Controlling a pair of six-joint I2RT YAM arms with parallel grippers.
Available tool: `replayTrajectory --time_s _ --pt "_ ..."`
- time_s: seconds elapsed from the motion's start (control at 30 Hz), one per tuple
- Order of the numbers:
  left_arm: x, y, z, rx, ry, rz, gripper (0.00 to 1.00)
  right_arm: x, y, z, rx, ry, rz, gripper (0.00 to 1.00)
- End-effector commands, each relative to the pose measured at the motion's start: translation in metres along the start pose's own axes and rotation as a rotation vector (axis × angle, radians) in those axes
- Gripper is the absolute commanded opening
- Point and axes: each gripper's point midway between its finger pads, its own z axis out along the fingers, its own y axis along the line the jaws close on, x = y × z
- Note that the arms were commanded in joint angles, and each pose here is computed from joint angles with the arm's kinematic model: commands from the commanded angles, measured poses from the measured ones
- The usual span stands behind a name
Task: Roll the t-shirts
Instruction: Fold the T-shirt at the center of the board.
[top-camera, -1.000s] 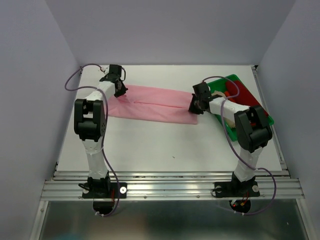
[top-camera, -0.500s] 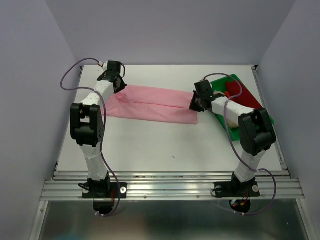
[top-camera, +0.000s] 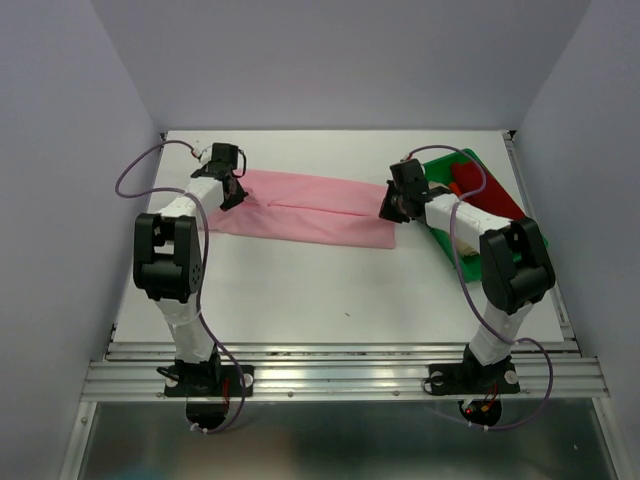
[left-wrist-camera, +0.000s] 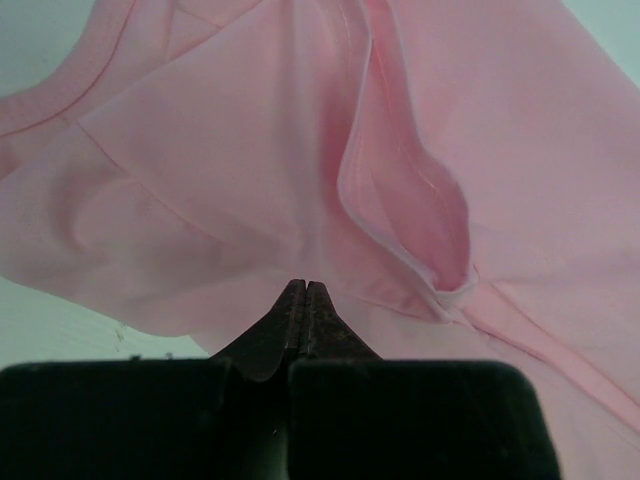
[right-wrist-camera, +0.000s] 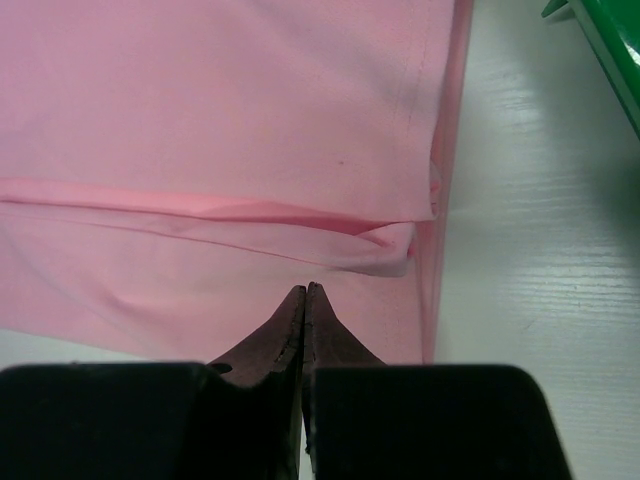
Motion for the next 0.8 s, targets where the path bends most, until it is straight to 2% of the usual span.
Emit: replayTrajectory --time_s 0.0,0.3,0.47,0.77 --pt "-0.001 -0.004 0.013 -0.006 0.006 -0.008 0.0 -0.007 -0.001 -0.008 -0.012 -0.023 -0.009 0.01" --pt "-0.022 -0.033 0.035 0.041 -0.003 -0.021 0.0 -0.005 -0.002 -0.008 -0.008 -0.02 -0.009 0.01" --pt "-0.04 -0.053 0.033 0.087 -0.025 -0.023 0.0 -0.006 -0.007 -0.006 0.014 -0.029 -0.015 0.01" --pt "-0.032 -0.062 0.05 0.1 0.005 -0.01 0.0 -0.01 -0.004 0.004 0.022 -0.025 -0.022 0.01"
